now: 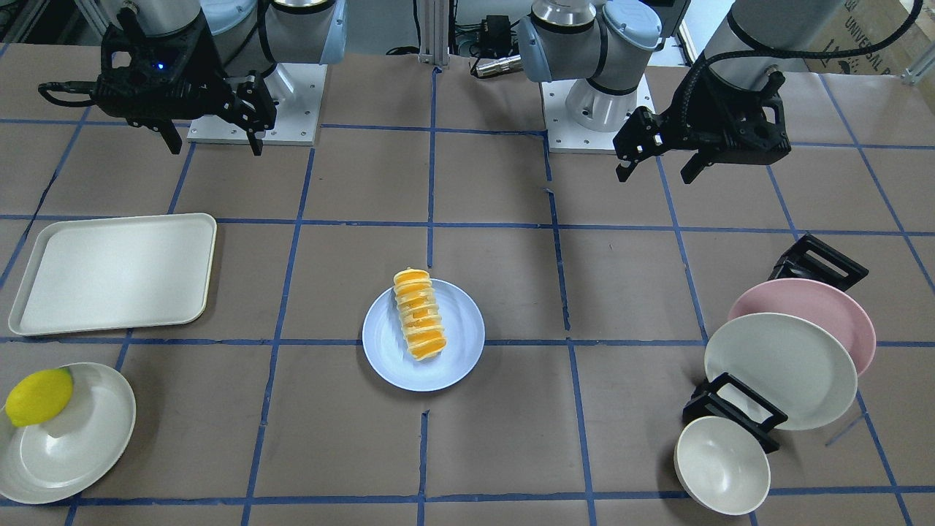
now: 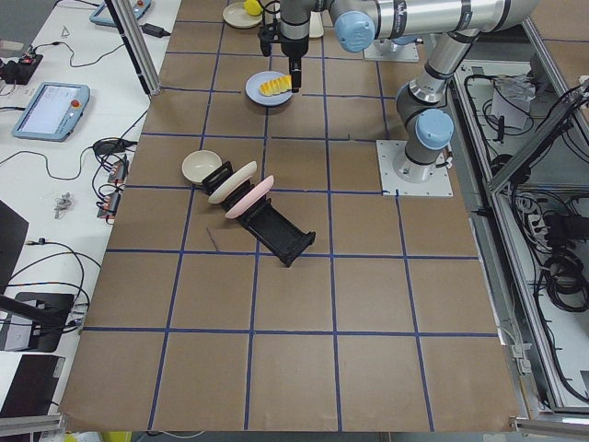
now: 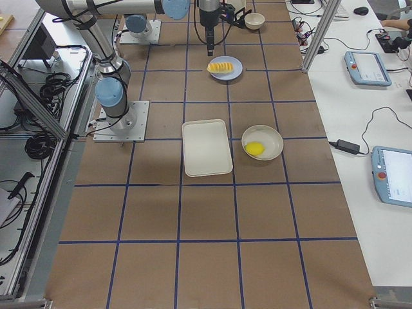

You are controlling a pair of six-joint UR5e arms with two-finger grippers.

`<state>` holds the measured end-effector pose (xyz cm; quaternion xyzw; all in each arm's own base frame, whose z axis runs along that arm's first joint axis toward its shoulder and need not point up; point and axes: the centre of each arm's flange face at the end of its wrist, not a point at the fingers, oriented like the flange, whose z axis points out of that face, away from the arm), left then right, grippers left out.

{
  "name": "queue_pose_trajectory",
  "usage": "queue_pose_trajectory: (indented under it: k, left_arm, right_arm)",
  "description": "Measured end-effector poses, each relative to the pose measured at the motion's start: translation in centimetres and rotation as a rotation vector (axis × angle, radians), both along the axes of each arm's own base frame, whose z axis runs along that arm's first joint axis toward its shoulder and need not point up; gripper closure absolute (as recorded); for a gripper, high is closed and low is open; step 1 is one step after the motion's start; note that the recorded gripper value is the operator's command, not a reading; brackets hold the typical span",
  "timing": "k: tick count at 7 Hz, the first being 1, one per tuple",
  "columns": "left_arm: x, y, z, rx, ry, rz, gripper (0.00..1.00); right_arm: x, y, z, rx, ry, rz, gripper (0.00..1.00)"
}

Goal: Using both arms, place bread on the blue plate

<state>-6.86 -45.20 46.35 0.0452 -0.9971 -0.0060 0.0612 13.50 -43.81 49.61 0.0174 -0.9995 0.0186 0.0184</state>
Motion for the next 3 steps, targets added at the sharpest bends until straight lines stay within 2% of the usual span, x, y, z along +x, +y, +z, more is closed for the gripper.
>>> queue_pose_trajectory:
  k: [3]
  left_arm:
    - [0.06, -0.08, -0.24, 0.004, 0.002, -0.002, 0.00]
  right_arm:
    - [0.42, -0.21, 0.36, -0.015, -0.034, 0.000, 0.00]
